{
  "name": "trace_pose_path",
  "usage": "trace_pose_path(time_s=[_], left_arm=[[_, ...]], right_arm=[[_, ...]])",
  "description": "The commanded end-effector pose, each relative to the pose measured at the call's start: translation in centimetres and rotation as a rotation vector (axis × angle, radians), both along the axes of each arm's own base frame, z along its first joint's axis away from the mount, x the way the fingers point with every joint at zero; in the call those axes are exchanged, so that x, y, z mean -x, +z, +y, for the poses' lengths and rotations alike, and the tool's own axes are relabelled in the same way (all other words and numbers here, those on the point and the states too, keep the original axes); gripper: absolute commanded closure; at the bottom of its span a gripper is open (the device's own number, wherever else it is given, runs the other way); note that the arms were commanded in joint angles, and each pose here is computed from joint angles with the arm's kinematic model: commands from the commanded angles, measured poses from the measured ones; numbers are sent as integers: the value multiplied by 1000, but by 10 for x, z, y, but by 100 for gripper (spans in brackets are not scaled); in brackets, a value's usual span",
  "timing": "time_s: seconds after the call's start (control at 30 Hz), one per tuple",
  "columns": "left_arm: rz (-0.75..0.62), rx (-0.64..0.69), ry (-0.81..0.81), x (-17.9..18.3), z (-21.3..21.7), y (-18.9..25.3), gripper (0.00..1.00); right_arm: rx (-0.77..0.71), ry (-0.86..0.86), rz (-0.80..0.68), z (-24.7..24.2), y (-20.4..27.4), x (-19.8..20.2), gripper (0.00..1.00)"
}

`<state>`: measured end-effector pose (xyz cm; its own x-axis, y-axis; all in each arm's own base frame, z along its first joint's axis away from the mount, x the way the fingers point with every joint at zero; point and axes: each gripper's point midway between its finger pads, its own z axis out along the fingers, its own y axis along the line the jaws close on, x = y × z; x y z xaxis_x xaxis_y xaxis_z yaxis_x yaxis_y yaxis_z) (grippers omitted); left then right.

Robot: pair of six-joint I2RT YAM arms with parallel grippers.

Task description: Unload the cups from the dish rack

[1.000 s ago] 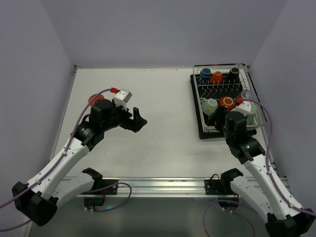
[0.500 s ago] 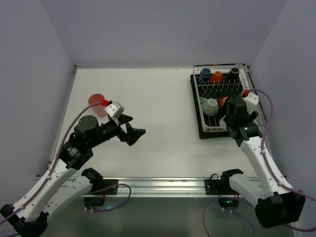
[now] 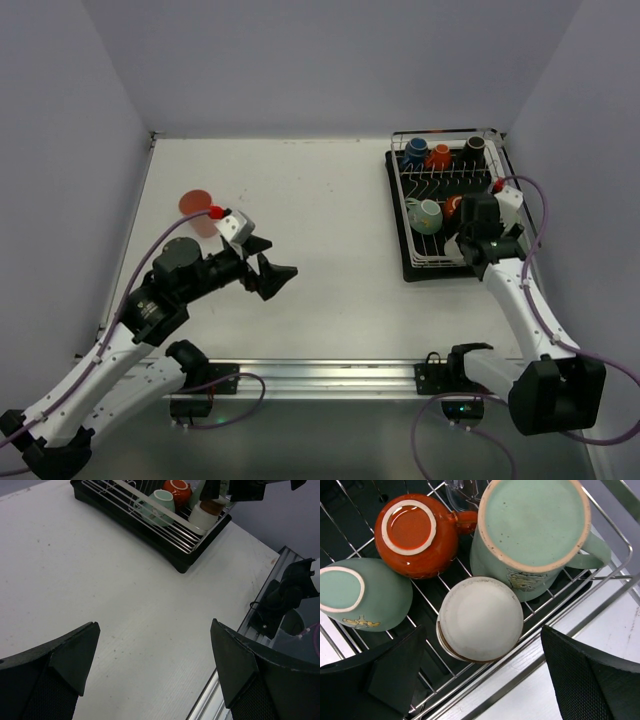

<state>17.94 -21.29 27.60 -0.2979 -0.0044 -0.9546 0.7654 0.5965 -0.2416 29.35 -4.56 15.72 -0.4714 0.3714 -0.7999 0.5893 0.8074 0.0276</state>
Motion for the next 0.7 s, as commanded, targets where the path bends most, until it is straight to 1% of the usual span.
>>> trace_pose_path(time_s=[0.0, 0.23, 0.33, 0.37, 0.4, 0.47, 0.5, 0.6, 0.63, 0.67], left_arm=[[-21, -11, -7, -1, -2, 0, 0], [-9, -21, -5, -3, -3, -4, 0], [-6, -25, 1, -5, -3, -5, 0], [-4, -27, 2, -6, -3, -6, 0], [-5, -28, 2, -6, -3, -6, 0], [0, -30, 5, -7, -3, -7, 0], [1, -31, 5, -7, -3, -7, 0], [0, -32, 10, -7, -3, -7, 0], [1, -35, 11, -8, -3, -8, 0], [3, -34, 13, -8, -3, -8, 0]], right_arm=[[-13, 16, -37, 1, 2, -17, 1], [-30, 30, -32, 2, -9, -27, 1], [-32, 30, -44, 2, -10, -31, 8], [-35, 35, -51, 4, -10, -33, 11], [-35, 34, -49, 3, -11, -33, 17], [-37, 34, -55, 4, -11, -33, 25], [-40, 35, -62, 4, -10, -33, 33], [-50, 40, -81, 5, -8, -30, 40], [-52, 45, -86, 6, -6, -29, 47], [-51, 46, -92, 6, -5, -28, 49]])
